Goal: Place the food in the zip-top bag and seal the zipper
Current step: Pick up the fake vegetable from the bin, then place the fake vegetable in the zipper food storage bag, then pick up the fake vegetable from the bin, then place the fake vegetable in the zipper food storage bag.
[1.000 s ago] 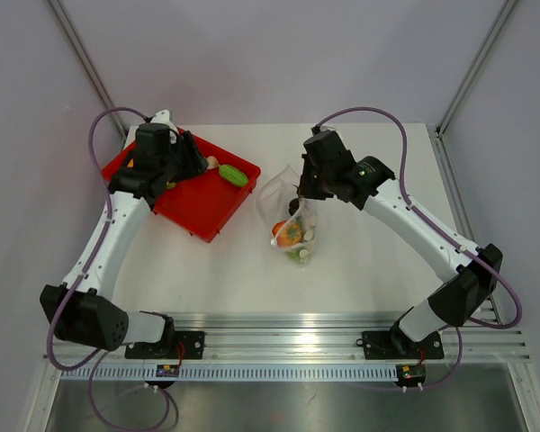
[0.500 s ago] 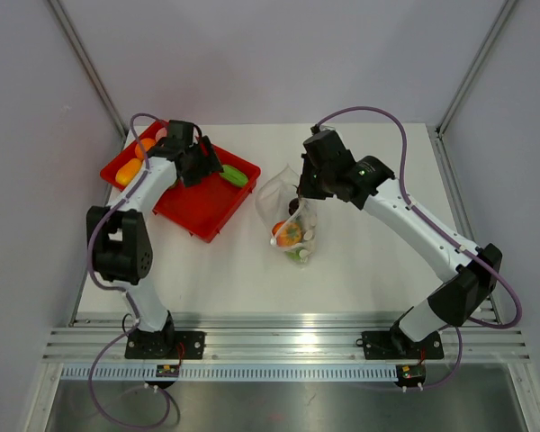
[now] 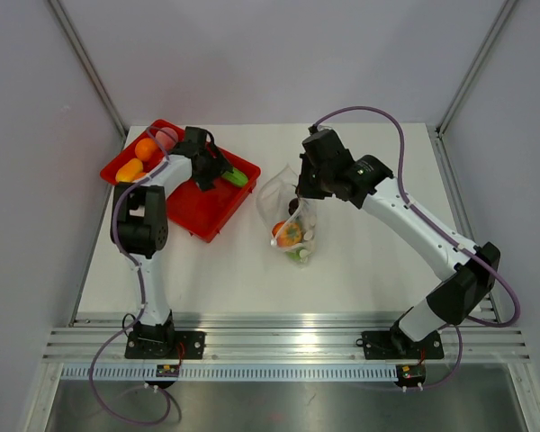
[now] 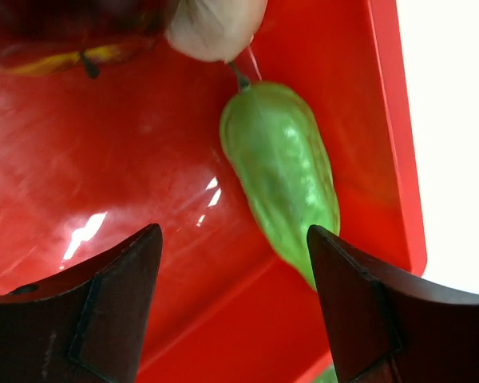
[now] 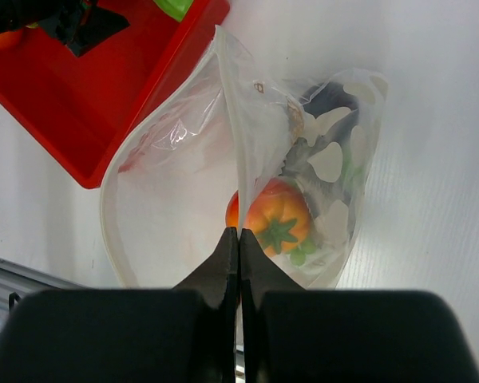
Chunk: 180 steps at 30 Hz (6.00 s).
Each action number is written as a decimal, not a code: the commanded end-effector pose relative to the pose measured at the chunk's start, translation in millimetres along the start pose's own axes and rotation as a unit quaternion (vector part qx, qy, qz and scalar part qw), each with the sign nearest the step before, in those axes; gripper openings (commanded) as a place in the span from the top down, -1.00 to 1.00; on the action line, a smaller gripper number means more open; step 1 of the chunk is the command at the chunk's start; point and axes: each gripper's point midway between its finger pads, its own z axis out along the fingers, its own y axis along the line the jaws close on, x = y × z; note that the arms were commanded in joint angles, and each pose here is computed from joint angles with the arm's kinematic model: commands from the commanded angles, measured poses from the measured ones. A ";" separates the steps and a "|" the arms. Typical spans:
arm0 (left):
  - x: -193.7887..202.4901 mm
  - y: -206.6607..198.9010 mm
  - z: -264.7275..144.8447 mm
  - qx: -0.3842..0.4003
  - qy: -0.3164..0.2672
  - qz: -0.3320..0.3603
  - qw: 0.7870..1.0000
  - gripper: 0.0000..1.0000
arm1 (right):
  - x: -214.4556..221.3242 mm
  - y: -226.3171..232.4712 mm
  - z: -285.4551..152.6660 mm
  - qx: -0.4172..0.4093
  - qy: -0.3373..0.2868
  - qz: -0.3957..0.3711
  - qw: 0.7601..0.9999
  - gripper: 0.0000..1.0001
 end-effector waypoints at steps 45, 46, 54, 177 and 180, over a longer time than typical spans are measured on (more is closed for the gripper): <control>111.7 -143.5 -302.1 0.340 -0.098 0.278 0.893 1.00 | -4.2 29.7 -8.2 -0.070 -0.008 0.036 0.997 1.00; 124.0 -144.1 -294.8 0.338 -0.084 0.286 0.893 1.00 | -4.1 30.5 -9.9 -0.073 -0.008 0.039 0.997 1.00; 157.6 -146.1 -255.7 0.327 -0.046 0.302 0.894 0.86 | -7.1 30.1 -17.8 -0.075 -0.015 0.044 0.996 1.00; 178.0 -149.7 -243.8 0.328 0.045 0.249 0.910 0.28 | -13.8 40.5 -45.0 -0.112 -0.027 0.050 0.992 1.00; 187.3 -147.2 -232.2 0.319 0.057 0.247 0.913 0.28 | -13.8 40.3 -49.3 -0.115 -0.029 0.050 0.992 1.00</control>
